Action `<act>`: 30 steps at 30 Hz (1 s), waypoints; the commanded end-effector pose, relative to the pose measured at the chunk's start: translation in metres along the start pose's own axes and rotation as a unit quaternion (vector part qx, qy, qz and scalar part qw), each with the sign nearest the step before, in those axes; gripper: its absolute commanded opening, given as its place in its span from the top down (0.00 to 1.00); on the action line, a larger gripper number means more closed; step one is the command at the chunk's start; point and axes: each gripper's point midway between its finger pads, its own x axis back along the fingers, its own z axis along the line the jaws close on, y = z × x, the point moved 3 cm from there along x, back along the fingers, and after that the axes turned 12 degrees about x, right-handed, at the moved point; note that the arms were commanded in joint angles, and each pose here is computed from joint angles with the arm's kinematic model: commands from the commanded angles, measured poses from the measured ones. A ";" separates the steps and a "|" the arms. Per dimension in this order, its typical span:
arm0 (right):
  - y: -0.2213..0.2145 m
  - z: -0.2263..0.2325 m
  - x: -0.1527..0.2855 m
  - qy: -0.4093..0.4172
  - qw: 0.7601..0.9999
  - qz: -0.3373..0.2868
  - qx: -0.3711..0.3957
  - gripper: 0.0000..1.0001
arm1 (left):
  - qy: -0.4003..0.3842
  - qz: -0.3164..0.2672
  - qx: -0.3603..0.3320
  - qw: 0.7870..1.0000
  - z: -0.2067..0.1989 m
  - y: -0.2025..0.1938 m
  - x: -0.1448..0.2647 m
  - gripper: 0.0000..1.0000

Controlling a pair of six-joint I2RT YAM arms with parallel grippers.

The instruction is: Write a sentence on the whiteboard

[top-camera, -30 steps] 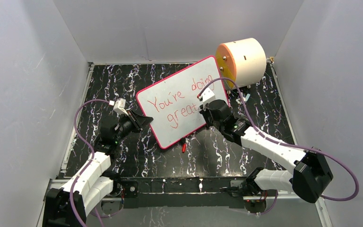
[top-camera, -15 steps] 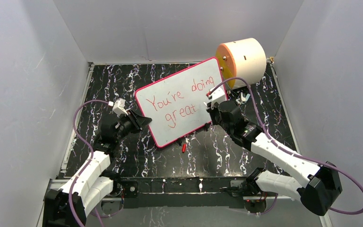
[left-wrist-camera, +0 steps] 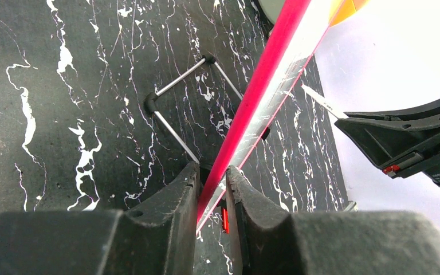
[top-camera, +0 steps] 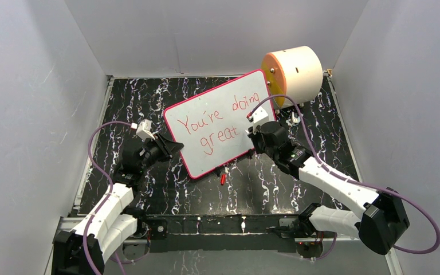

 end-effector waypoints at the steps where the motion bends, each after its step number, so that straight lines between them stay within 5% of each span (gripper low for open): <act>1: 0.014 -0.001 -0.003 -0.001 1.000 -0.026 -0.016 1.00 | 0.003 -0.017 -0.005 1.000 -0.003 0.010 -0.002 0.81; 21: 0.005 0.002 -0.015 0.001 1.000 -0.008 -0.015 1.00 | 0.010 -0.017 -0.006 1.000 0.001 0.008 -0.002 0.84; 30: 0.020 -0.009 0.014 -0.006 0.999 -0.037 -0.025 1.00 | 0.020 -0.030 -0.005 0.999 -0.002 0.013 0.003 0.73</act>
